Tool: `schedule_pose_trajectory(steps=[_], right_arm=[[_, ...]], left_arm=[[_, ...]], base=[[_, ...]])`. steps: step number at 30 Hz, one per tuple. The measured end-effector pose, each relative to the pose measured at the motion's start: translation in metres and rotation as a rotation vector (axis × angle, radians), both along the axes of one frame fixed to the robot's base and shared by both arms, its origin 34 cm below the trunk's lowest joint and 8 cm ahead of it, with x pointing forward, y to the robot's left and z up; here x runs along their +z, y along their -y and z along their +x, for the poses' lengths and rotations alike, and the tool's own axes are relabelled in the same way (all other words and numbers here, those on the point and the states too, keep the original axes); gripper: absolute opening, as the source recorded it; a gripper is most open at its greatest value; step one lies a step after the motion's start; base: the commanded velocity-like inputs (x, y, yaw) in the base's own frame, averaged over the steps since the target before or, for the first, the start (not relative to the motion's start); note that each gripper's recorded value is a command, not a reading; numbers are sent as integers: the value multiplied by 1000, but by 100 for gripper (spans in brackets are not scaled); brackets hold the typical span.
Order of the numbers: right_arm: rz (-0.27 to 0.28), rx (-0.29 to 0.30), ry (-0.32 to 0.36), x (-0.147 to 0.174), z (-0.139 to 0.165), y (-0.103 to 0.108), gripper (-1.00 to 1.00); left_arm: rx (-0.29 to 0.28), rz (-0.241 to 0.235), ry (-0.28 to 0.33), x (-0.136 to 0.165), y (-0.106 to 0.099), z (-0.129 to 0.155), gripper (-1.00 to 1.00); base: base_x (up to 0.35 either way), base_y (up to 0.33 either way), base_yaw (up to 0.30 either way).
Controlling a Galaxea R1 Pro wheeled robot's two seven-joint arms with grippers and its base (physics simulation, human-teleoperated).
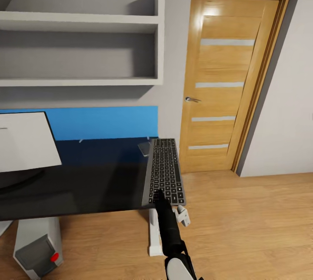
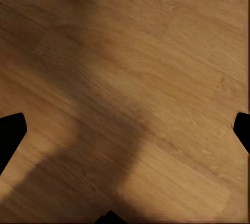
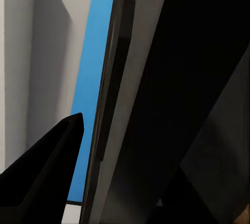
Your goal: In the bedroom, organize the workspace by keeping the computer under the desk, ensuring the monitor is on the desk, placing the keyboard on the desk next to the monitor, placing the mouse on the desk next to the keyboard, moving the folder from the swivel chair onto the desk next to the mouse, stacking the notebook on top of the folder with the pen on top of the notebook, and positioning the swivel chair next to the desk.
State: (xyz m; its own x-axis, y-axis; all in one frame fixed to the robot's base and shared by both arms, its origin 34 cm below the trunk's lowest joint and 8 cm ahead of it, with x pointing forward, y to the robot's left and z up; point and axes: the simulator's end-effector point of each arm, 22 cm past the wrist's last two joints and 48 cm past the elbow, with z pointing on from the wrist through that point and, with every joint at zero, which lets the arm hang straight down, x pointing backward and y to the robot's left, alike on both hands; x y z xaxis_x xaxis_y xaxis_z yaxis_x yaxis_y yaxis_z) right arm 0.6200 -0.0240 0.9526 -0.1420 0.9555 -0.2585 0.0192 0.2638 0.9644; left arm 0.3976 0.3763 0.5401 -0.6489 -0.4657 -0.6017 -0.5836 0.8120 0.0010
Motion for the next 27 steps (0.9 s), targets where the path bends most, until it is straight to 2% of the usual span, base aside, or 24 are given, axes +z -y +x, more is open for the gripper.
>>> schedule_pose_trajectory(steps=[8, 14, 16, 19, 22, 27], right_arm=[[4, -15, -25, -10, 0, 2, -100], [36, -97, -73, -26, -1, 3, -100], [24, -140, -99, -42, -3, 12, -100], [7, -174, -111, -54, -6, 18, -100], [-9, -178, -96, -55, -16, 9, -100], [-8, -195, -86, -53, -20, 9, -100]], left_arm=[[0, 1, 0, 0, 0, 0, 100], [0, 0, 0, 0, 0, 0, 100], [-1, -4, 0, -1, 3, 0, 100], [-1, -6, 0, -1, 5, 0, 100], [-2, -10, 0, -1, 8, 0, 100], [-2, -11, 0, -1, 9, 0, 100]], base=[[-25, -45, 0], [-2, -3, 0], [0, 0, 0], [0, 0, 0], [0, 0, 0], [0, 0, 0]])
